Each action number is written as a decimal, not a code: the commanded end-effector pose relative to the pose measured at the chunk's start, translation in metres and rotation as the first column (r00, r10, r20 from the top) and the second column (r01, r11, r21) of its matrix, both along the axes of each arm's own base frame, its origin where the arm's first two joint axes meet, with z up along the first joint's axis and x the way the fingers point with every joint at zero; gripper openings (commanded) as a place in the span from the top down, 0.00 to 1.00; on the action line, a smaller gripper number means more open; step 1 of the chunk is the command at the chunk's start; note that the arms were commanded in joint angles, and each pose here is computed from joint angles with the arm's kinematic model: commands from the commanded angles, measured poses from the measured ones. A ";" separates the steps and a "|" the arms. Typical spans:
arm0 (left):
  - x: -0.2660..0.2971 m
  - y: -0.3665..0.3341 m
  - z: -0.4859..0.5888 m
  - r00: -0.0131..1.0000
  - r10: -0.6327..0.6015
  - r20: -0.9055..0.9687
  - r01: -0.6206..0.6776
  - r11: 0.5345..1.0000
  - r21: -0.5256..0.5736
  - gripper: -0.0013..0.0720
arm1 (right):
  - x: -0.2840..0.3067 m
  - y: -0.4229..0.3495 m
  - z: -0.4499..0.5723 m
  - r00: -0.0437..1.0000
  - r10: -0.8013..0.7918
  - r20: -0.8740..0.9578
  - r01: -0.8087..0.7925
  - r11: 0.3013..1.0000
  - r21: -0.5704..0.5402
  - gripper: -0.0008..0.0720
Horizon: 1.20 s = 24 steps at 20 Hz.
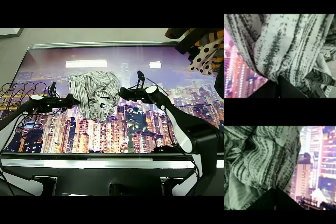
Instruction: Fold the clothes and pants, and hang the long-sleeved shirts on hangers.
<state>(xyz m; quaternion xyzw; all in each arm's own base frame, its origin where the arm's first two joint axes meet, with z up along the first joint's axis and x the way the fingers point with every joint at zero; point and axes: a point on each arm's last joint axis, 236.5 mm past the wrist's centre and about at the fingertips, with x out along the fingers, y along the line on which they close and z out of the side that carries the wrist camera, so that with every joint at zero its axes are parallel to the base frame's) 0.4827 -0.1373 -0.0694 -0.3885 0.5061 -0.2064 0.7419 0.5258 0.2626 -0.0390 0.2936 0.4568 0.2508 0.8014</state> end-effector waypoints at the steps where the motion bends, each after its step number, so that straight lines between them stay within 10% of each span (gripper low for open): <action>1: 0.009 0.003 0.039 0.998 -0.018 0.057 0.017 1.000 0.020 0.96 | 0.007 -0.016 0.048 0.993 0.003 0.116 0.009 0.995 -0.100 0.95; 9: -0.002 0.037 0.368 0.786 -0.100 0.610 -0.115 0.946 0.303 0.96 | -0.047 -0.100 0.386 0.738 0.010 0.674 0.252 0.924 -0.289 0.95; 18: -0.215 0.089 0.563 0.494 0.117 0.862 -0.520 0.834 0.185 0.96 | -0.318 -0.193 0.587 0.390 -0.139 0.910 0.421 0.906 -0.043 0.95; 24: -0.222 0.091 0.558 0.508 0.147 0.849 -0.530 0.830 0.174 0.96 | -0.300 -0.224 0.583 0.390 -0.236 0.890 0.541 0.841 -0.014 0.95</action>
